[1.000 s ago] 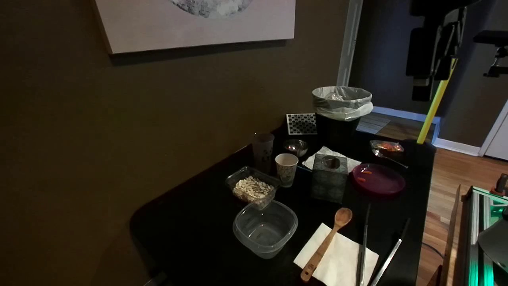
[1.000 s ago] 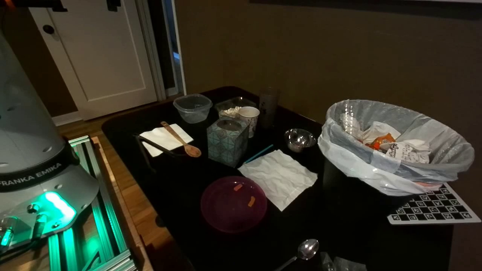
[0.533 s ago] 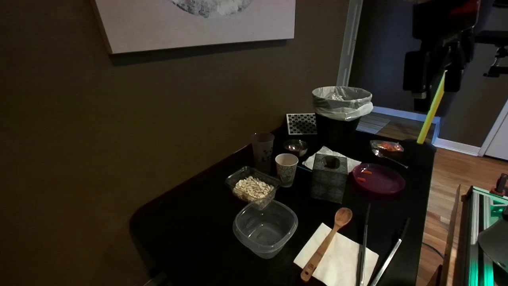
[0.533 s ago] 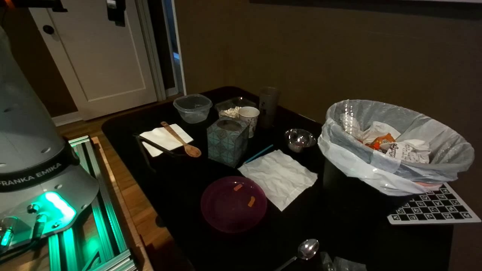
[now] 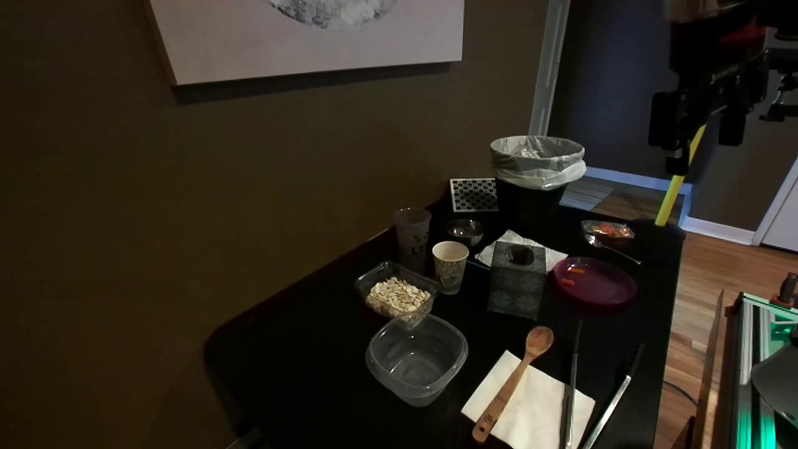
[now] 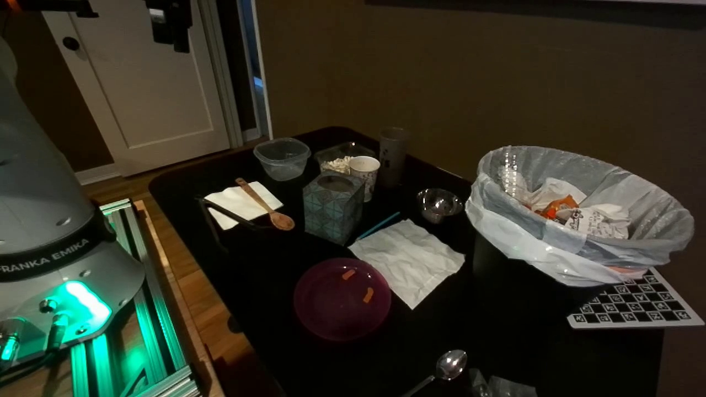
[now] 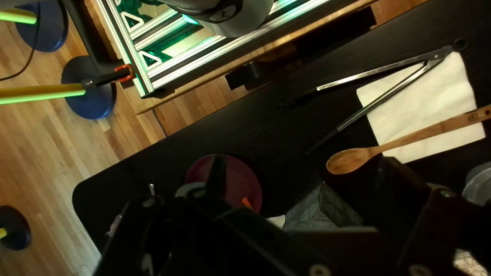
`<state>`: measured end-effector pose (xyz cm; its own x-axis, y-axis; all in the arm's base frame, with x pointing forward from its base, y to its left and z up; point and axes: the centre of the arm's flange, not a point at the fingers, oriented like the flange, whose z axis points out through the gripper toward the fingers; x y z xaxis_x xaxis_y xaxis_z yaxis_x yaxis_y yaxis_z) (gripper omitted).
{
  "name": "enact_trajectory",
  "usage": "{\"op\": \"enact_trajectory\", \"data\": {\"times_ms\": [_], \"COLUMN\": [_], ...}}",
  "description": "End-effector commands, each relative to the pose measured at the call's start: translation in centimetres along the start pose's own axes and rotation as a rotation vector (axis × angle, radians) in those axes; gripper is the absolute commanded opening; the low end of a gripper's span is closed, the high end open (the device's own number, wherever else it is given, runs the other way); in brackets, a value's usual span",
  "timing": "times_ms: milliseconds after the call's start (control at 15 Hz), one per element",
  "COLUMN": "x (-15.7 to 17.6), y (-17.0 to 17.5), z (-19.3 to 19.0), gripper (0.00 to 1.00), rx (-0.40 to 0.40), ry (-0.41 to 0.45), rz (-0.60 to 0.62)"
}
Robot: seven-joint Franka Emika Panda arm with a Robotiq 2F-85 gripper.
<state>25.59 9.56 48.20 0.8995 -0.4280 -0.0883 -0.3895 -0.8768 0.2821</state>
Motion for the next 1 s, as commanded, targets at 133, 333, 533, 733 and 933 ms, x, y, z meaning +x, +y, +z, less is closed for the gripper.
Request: {"op": "enact_trajectory", "data": {"times_ms": [133,333,533,733,933], "x": [0.0,0.0,0.0,1.0,3.9], "y": [0.0,0.0,0.0,0.5,4.4], "z": [0.0,0.0,0.0,1.3,5.5], "gripper": [1.00,1.00,1.00,1.00,1.00], "rx": [-0.001,-0.001,-0.001,-0.002,-0.018], "ry": [0.000,0.000,-0.001,-0.043,-0.153], "rz": [0.000,-0.001,-0.001,0.025,0.097]}}
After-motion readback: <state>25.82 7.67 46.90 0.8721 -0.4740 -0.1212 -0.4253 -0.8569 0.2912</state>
